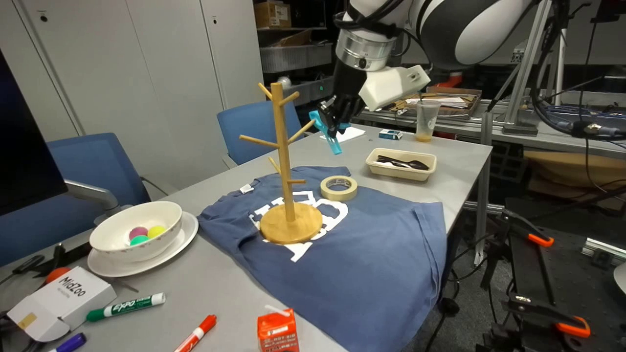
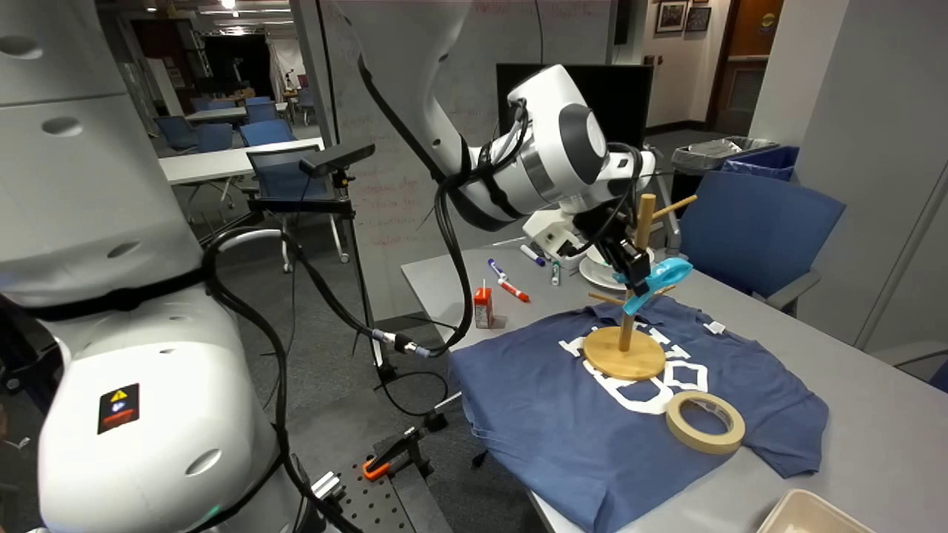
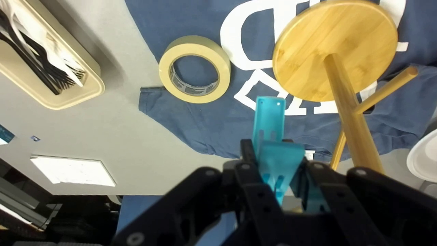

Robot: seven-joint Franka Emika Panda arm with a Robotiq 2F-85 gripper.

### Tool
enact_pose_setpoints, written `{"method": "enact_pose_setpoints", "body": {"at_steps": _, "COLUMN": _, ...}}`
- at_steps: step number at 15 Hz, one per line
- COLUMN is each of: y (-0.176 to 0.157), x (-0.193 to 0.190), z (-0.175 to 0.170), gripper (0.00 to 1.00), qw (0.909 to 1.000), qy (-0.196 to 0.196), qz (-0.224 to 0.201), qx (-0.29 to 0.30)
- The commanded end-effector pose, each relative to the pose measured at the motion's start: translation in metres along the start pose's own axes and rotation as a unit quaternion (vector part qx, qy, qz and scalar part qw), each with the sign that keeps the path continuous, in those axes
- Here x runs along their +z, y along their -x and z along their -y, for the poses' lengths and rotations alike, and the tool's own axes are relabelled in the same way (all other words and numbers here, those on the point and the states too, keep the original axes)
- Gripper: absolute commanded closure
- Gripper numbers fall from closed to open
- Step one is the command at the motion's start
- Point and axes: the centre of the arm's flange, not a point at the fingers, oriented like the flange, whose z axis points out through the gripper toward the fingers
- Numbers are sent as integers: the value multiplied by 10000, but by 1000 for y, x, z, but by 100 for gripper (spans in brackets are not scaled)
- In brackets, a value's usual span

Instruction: Hang the blue clip on the wooden stand

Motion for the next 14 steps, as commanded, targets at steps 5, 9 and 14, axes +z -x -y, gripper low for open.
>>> {"method": "enact_pose_setpoints", "body": {"at_steps": 5, "y": 1, "x": 1, "z": 5, "gripper": 94, "qw": 10000, "qy": -19, "qz": 80, "qx": -27}}
{"method": "enact_pose_setpoints", "body": {"at_steps": 9, "y": -3, "x": -5, "z": 3, "gripper": 94, "qw": 10000, "qy": 52, "qz": 2, "qx": -17}}
{"method": "enact_pose_setpoints", "body": {"at_steps": 14, "y": -8, "x": -10, "z": 5, "gripper": 94, "qw": 9999, "qy": 48, "qz": -105, "qx": -38}}
